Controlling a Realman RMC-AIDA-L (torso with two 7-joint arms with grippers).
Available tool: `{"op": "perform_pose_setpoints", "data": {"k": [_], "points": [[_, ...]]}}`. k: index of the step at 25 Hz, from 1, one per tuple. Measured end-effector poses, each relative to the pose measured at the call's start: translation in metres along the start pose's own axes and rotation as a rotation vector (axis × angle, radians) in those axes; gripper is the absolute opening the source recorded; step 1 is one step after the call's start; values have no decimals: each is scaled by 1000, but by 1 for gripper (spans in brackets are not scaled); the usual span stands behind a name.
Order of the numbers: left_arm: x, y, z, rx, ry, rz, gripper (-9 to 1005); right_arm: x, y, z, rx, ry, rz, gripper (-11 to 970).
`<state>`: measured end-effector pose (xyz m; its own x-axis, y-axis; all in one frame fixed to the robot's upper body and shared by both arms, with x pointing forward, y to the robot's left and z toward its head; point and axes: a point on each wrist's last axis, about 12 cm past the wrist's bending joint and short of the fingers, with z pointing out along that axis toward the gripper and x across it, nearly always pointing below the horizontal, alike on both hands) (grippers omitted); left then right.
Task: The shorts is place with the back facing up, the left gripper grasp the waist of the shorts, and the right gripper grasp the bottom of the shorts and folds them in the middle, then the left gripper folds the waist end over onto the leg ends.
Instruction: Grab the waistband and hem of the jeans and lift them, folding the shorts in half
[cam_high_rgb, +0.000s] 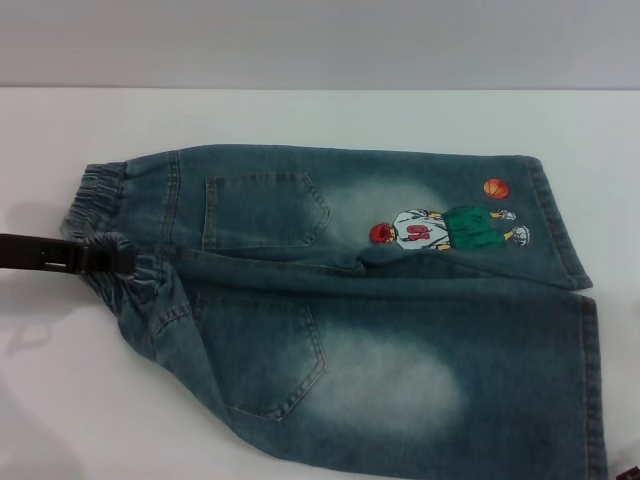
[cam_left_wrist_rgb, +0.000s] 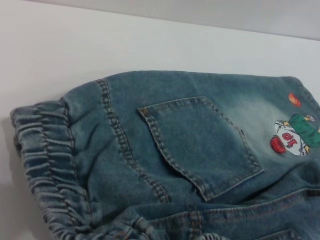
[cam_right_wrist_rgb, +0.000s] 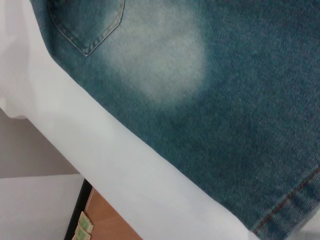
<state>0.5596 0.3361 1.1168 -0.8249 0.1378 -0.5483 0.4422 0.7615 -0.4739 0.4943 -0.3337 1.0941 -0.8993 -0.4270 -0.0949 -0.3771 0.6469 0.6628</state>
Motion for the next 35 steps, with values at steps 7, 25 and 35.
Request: {"op": "perform_pose_setpoints", "data": {"k": [7,25,35], "points": [[-2,-1,1,2,5,10,56,-1,-1,1,10,-4,11,763],[-3,-2,2,4,7,12,56,-4,-3,2,30,-8,9,763],[-5,-3,2,5,6,15,57,-7,-3,3,39,-12,2,763]]}}
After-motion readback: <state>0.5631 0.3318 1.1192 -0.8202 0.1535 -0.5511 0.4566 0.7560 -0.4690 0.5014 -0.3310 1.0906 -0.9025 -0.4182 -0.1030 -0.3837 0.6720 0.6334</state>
